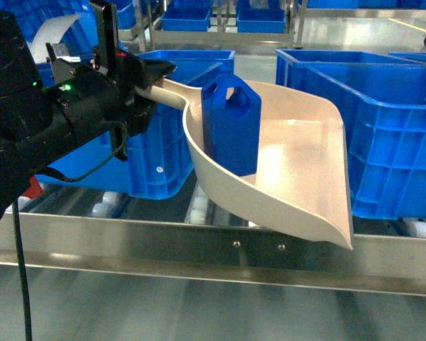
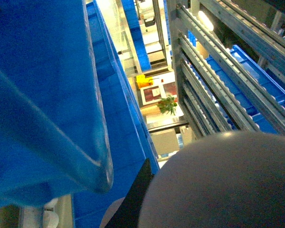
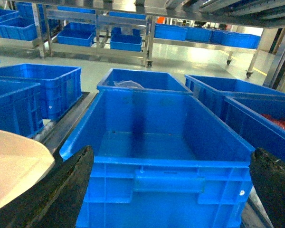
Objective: Place part in tray to right shelf
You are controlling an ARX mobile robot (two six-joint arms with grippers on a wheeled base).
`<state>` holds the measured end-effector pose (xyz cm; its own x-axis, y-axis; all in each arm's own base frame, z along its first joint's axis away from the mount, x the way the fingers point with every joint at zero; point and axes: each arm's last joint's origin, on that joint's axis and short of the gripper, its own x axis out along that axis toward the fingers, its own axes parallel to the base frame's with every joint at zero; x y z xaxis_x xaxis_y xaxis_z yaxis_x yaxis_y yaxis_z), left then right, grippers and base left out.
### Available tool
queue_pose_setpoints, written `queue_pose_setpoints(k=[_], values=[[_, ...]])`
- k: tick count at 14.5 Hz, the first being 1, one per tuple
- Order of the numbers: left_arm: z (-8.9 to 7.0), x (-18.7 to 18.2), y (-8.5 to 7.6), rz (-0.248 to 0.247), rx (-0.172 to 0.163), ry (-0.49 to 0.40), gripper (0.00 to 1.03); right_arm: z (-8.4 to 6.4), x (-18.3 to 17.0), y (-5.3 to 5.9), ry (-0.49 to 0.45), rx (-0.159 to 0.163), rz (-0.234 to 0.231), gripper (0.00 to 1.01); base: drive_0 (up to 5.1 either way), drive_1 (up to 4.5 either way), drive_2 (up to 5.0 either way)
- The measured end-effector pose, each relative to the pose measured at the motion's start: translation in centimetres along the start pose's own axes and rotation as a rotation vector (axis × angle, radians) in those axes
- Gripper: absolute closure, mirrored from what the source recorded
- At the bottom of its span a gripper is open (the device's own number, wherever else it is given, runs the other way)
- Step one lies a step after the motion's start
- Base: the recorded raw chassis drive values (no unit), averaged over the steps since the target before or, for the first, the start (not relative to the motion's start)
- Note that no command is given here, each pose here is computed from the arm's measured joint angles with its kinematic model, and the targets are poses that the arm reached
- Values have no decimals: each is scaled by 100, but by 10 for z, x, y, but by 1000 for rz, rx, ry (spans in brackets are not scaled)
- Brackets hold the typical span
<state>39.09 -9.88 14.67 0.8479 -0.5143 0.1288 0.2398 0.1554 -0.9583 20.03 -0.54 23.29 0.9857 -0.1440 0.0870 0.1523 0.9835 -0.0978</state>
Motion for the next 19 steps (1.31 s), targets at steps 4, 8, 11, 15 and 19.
queue_pose_setpoints(k=[4,8,11,15,19], values=[[0,0,0,0,0,0,90,0,0,0,-4,1,0,3,-5,208,-217],[0,0,0,-1,-1,2,90,0,0,0,-3,0,0,3,0,0,0],[0,0,0,-1,0,1,90,0,0,0,-3,0,0,3,0,0,0],[0,0,0,-1,-1,1,90,0,0,0,-3,0,0,3,0,0,0],[0,0,0,-1,-1,2,90,0,0,0,-3,0,0,3,0,0,0]])
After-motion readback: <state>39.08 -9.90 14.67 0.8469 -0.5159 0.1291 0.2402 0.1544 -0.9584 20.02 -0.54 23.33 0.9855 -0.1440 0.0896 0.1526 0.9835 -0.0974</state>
